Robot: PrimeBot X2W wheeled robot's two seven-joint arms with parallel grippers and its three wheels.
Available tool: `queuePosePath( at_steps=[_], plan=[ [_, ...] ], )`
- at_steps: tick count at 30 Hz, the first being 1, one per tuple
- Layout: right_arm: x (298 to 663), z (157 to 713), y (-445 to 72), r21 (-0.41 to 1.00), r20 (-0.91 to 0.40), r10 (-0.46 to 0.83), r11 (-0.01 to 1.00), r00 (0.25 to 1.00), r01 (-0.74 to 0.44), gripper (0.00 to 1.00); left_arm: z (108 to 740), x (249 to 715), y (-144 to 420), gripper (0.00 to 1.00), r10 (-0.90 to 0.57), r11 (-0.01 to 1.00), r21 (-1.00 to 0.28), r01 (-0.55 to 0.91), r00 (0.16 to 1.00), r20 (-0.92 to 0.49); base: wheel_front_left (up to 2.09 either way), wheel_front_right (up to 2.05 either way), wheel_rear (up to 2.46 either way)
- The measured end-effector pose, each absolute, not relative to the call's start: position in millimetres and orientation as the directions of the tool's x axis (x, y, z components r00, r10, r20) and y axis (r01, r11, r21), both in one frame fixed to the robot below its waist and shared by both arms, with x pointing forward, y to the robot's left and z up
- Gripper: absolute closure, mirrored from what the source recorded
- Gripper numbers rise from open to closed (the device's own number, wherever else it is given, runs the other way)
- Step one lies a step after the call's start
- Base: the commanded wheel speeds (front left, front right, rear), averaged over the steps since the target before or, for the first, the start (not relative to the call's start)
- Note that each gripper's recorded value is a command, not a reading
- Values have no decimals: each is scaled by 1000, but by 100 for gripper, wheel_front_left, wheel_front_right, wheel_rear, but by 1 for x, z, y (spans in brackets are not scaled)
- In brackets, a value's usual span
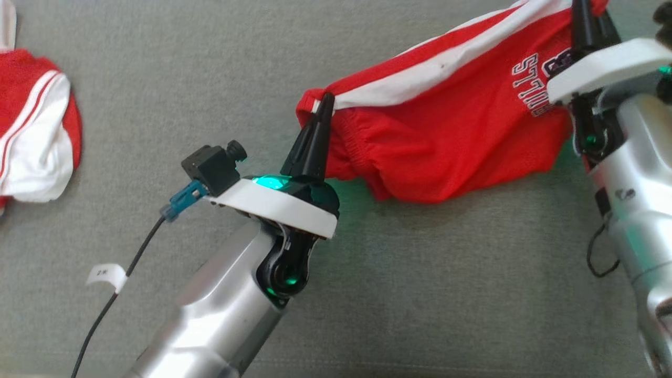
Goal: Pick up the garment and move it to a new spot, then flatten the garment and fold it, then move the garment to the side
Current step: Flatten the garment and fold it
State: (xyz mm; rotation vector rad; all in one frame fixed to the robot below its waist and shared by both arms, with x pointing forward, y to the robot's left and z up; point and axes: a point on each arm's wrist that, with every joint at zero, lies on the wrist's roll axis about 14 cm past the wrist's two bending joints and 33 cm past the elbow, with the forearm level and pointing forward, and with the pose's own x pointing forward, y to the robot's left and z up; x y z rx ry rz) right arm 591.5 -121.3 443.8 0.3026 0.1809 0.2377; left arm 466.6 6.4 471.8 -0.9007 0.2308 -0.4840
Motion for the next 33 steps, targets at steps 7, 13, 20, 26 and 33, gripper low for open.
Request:
queuePosePath(
  at_steps=[7,13,20,26,33],
  plan=[
    [596,406,-115,291,-233,266,937,936,-194,0,449,470,14,73,-470,546,-801,245,881,-51,0,0,0],
    [593,404,-116,229,-244,277,948,929,-222,0,444,472,16,0,-458,566,-790,237,887,-62,0,0,0],
    [588,424,-131,93,-213,290,957,933,-276,0,434,463,40,0,-390,627,-757,184,915,-100,0,0,0],
    [561,396,-141,77,-294,276,961,915,-265,0,430,451,45,0,-377,648,-743,170,918,-119,0,0,0],
    [549,384,-133,89,-327,290,957,899,-277,0,430,447,47,0,-371,650,-743,163,921,-122,0,0,0]
  ],
)
